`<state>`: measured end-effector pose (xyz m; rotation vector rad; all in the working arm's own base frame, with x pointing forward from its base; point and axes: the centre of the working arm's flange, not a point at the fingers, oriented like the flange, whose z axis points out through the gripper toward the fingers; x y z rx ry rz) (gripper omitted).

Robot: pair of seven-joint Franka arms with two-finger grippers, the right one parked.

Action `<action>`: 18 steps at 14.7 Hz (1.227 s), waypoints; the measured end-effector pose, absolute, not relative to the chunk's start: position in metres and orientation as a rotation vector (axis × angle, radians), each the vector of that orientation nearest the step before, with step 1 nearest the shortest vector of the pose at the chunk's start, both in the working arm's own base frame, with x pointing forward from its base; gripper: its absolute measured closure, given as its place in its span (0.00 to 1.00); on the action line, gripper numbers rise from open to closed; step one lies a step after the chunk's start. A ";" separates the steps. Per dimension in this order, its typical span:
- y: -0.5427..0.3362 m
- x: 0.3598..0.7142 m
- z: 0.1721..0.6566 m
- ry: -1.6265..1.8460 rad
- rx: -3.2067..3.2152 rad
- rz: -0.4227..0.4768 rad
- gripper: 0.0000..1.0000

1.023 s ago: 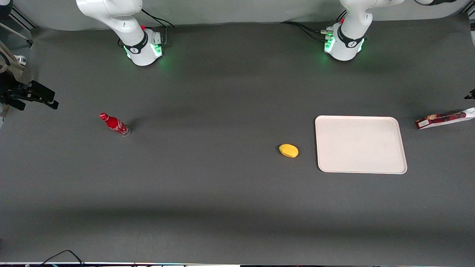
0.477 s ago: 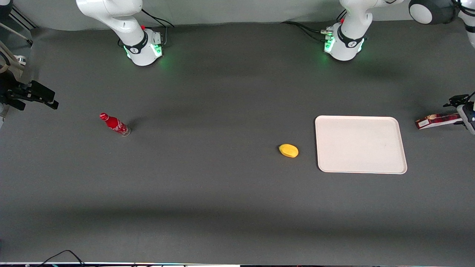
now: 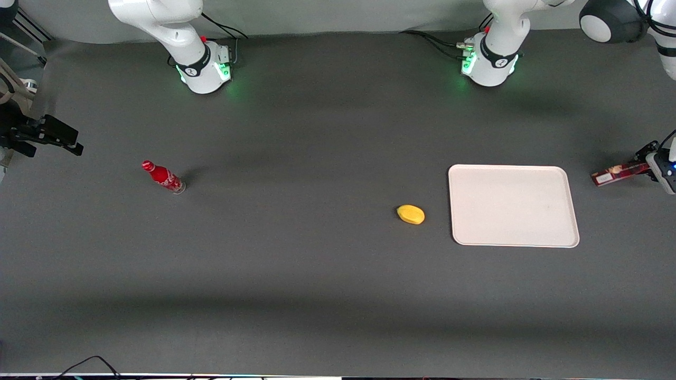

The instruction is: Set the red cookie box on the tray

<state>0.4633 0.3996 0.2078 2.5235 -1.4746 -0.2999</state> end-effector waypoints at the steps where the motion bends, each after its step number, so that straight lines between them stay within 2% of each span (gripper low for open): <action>1: 0.399 0.468 0.212 -1.474 2.521 -0.296 0.78; 3: 0.395 0.479 0.225 -1.452 2.489 -0.298 0.94; 6: 0.384 0.510 0.283 -1.346 2.468 -0.408 0.94; 10: 0.341 0.551 0.414 -1.186 2.537 -0.606 0.94; 13: 0.288 0.563 0.491 -0.903 2.653 -0.729 0.94; 15: 0.254 0.568 0.509 -0.586 2.765 -0.823 0.94; 18: 0.196 0.592 0.498 -0.185 2.901 -0.906 0.94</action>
